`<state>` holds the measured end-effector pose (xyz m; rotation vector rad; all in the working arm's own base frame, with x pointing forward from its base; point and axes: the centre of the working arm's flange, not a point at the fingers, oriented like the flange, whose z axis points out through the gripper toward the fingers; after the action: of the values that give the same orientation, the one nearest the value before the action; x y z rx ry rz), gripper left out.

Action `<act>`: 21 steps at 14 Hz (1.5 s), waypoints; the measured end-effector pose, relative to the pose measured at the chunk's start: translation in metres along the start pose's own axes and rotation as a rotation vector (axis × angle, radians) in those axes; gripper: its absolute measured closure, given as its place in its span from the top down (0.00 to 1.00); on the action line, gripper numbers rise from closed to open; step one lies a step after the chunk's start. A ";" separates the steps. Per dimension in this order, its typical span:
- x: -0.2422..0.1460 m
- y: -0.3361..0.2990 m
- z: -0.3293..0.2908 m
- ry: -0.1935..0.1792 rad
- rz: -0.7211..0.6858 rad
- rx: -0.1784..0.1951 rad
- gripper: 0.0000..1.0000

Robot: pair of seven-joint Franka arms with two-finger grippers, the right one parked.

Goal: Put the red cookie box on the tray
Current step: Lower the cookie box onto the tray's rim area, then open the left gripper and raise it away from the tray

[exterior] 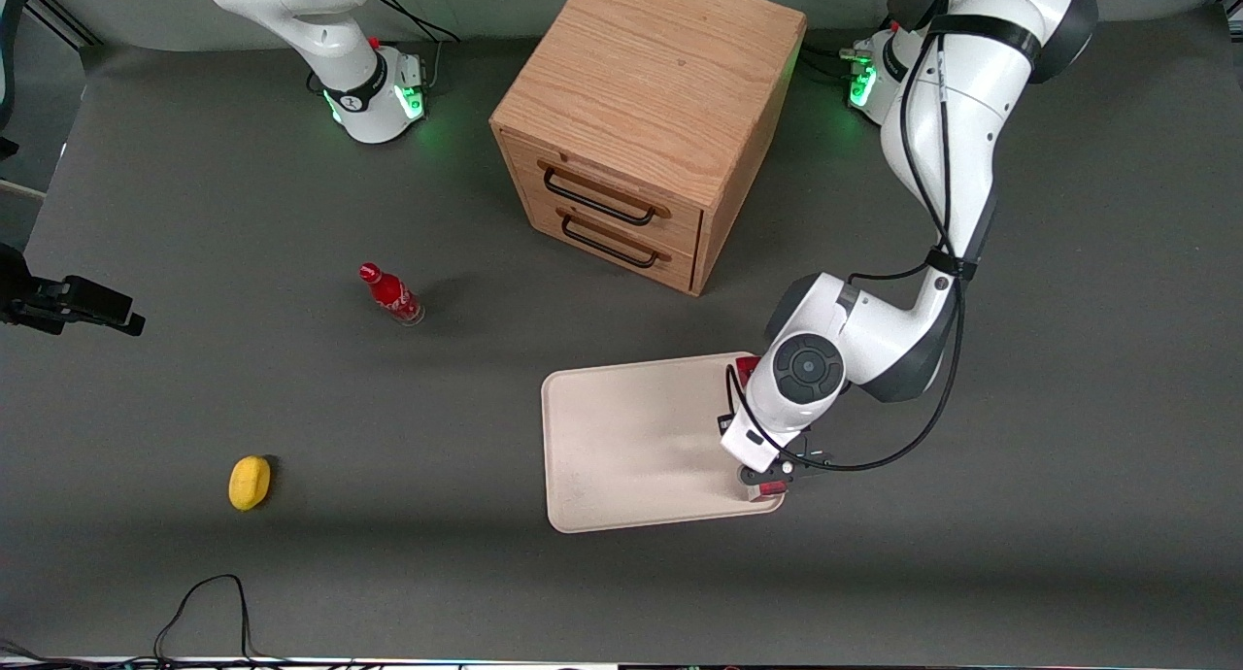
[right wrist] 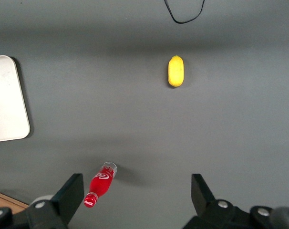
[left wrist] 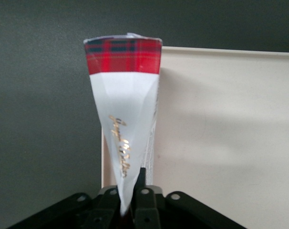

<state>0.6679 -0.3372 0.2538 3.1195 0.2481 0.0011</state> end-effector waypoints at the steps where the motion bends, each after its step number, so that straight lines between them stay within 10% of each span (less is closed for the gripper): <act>1: 0.000 0.000 0.000 0.003 0.001 0.000 0.21; 9: 0.024 -0.027 -0.056 0.098 -0.040 -0.017 1.00; 12: 0.045 -0.111 -0.139 0.141 -0.102 -0.016 1.00; 16: 0.032 -0.245 -0.253 0.078 -0.026 0.048 1.00; 21: -0.040 -0.323 -0.352 0.094 0.008 -0.009 1.00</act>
<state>0.5766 -0.0209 0.6020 3.1155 0.2363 0.1495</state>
